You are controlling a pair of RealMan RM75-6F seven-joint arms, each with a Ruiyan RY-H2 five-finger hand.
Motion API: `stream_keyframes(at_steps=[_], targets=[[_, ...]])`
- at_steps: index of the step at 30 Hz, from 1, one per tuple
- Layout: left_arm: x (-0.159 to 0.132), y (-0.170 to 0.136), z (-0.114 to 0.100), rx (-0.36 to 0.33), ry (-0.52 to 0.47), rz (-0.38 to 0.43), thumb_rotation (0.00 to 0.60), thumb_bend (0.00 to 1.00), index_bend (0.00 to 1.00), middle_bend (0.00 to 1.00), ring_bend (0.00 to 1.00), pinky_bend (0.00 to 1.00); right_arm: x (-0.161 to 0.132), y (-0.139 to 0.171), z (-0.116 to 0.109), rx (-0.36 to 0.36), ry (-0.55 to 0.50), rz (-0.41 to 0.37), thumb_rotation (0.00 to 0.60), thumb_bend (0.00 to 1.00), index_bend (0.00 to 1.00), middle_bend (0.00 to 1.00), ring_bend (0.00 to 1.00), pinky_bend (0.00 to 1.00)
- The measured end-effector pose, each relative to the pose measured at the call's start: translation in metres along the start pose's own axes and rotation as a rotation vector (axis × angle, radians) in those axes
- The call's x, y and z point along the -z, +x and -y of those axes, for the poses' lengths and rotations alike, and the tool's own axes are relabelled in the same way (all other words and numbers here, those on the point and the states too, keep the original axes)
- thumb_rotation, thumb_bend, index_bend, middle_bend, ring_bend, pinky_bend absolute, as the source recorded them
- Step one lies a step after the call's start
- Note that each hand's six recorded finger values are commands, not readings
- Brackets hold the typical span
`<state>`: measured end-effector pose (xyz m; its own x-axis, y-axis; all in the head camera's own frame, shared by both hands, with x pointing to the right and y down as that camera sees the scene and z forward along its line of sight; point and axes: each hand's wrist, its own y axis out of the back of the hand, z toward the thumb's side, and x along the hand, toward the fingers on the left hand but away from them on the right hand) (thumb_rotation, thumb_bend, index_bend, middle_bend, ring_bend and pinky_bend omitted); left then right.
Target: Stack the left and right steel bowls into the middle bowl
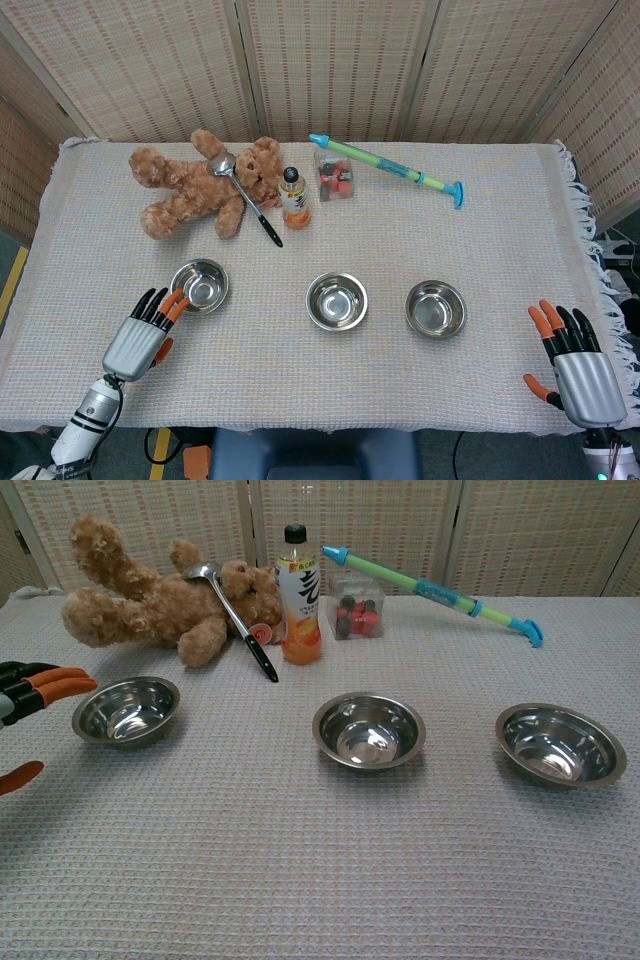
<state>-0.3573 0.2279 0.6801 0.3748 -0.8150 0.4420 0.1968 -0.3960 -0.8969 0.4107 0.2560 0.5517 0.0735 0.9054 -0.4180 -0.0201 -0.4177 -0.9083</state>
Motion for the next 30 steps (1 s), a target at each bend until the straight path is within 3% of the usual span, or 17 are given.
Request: stream_keyframes(at_steps=[3, 12, 15, 17, 20, 25, 30], targets=[[0.004, 0.011, 0.011, 0.008, 0.025, 0.001, 0.600, 0.42, 0.19, 0.00, 0.00, 0.08, 0.002, -0.002, 0.002, -0.006, 0.005, 0.013, 0.600, 0.07, 0.00, 0.00, 0.00, 0.00], [0.011, 0.043, 0.041, 0.046, 0.058, -0.004, 0.600, 0.42, 0.29, 0.00, 0.00, 0.08, 0.006, -0.007, 0.006, -0.015, 0.014, 0.039, 0.600, 0.07, 0.00, 0.00, 0.00, 0.00], [0.008, 0.051, 0.044, 0.037, 0.059, -0.006, 0.600, 0.42, 0.46, 0.03, 0.00, 0.08, 0.006, -0.007, 0.006, -0.019, 0.014, 0.044, 0.600, 0.07, 0.00, 0.00, 0.00, 0.00], [0.007, 0.056, 0.042, 0.011, 0.064, -0.007, 0.600, 0.42, 0.62, 0.09, 0.00, 0.09, 0.007, -0.007, 0.006, -0.019, 0.013, 0.048, 0.600, 0.07, 0.00, 0.00, 0.00, 0.00], [0.005, 0.062, 0.037, -0.045, 0.074, -0.008, 0.600, 0.43, 0.76, 0.18, 0.02, 0.11, 0.009, -0.008, 0.005, -0.019, 0.013, 0.054, 0.600, 0.07, 0.00, 0.00, 0.00, 0.00], [-0.004, 0.070, 0.027, -0.141, 0.078, -0.006, 0.600, 0.45, 0.85, 0.27, 0.08, 0.14, 0.009, -0.008, 0.005, -0.021, 0.010, 0.059, 0.600, 0.07, 0.00, 0.00, 0.00, 0.00], [-0.020, 0.072, 0.007, -0.254, 0.055, 0.036, 0.600, 0.45, 0.85, 0.28, 0.08, 0.15, 0.009, -0.006, 0.004, -0.026, 0.001, 0.054, 0.600, 0.07, 0.00, 0.00, 0.00, 0.00]])
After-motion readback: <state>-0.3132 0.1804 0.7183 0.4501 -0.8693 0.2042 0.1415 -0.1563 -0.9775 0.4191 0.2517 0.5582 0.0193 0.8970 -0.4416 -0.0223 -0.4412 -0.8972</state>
